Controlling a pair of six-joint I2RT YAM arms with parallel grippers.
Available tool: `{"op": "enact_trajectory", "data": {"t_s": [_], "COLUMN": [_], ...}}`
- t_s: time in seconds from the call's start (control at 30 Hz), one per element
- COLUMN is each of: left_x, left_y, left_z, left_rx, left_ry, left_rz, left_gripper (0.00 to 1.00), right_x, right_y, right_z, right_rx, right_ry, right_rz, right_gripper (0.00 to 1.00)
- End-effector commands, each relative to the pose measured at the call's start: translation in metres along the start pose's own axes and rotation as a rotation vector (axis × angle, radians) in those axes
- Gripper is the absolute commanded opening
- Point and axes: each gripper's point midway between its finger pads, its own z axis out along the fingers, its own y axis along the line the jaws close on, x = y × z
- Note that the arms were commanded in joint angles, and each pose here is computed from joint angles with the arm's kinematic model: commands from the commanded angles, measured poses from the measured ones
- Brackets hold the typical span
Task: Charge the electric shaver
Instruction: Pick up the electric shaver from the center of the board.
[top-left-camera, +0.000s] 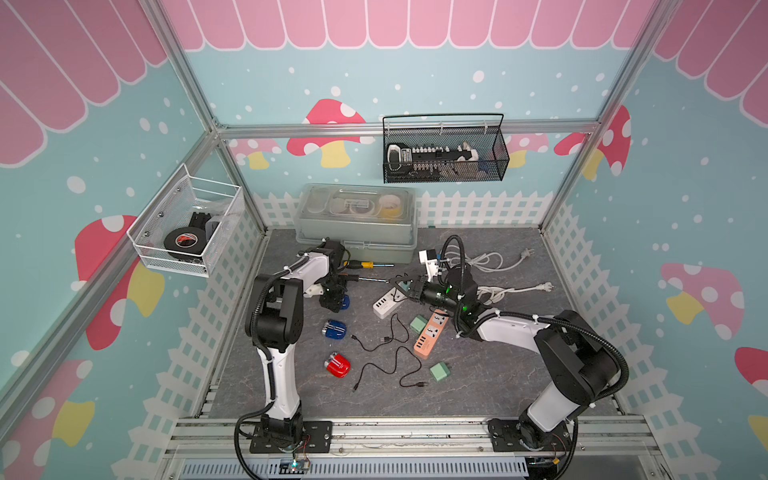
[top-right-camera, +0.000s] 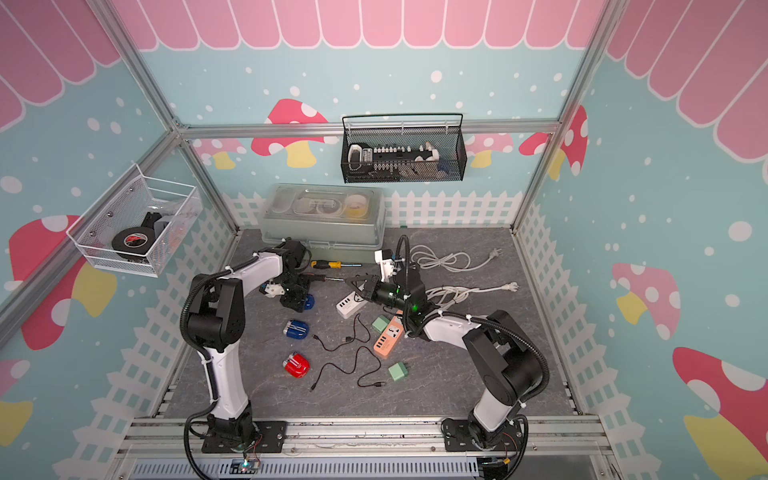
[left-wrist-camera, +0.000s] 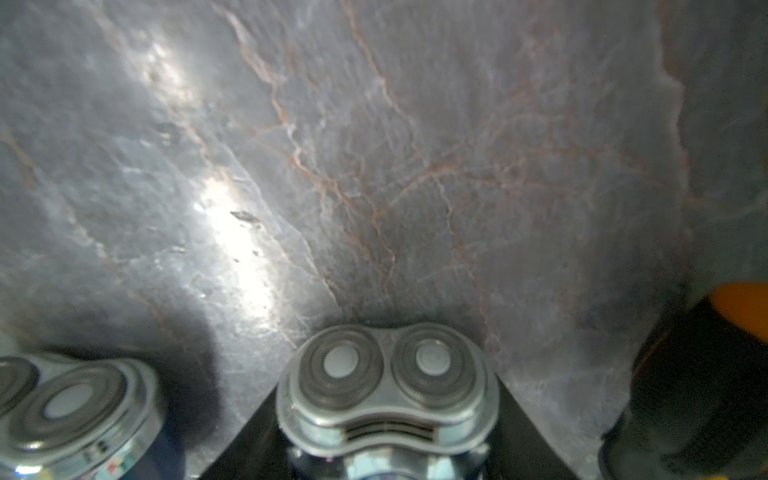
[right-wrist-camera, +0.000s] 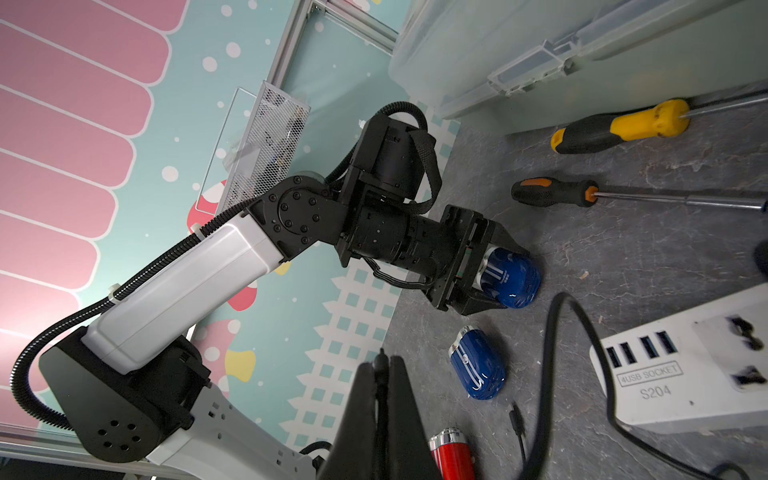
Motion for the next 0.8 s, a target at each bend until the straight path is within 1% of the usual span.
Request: {"op": "enact_trajectory", "data": {"t_s": [0.0, 0.13, 0.23, 0.37, 0.5, 0.6, 0.77], "left_x": [0.016, 0.039, 0.056, 0.075, 0.088, 0.096, 0.101], "left_y": [-0.006, -0.012, -0.015, -0.019, -0.017, -0.017, -0.021], "left_z": [-0.034, -0.078, -0.11, -0.145, -0.165, -0.173, -0.18], "left_rx": [0.093, 0.207, 0.298, 0.372, 0.417, 0.434, 0.45], "left_ry": [0.072, 0.199, 0.294, 0.4, 0.473, 0.524, 0.553], "left_rz": [0.03, 0.018, -0.019, -0.022, -0.035, -0.042, -0.032], "left_gripper": [0.07, 0.0, 0.0, 0.0, 0.0, 0.0, 0.0], "right_x": [-0.011, -0.022, -0.027, -0.033, -0.033, -0.026, -0.022], "right_y": [0.004, 0.018, 0.024, 0.029, 0.03, 0.033, 0.037], "right_z": [-0.002, -0.006, -0.007, -0.008, -0.003, 0.005, 0.021], "right_rx": [-0.032, -0.055, -0.053, -0.041, -0.026, -0.031, -0.081], "right_ry": [-0.075, -0.162, -0.2, -0.241, -0.234, -0.219, -0.225], "right_rz": [-0.073, -0.169, -0.224, -0.294, -0.338, -0.377, -0.367], "right_gripper": [0.0, 0.0, 0.0, 0.0, 0.0, 0.0, 0.0]}}
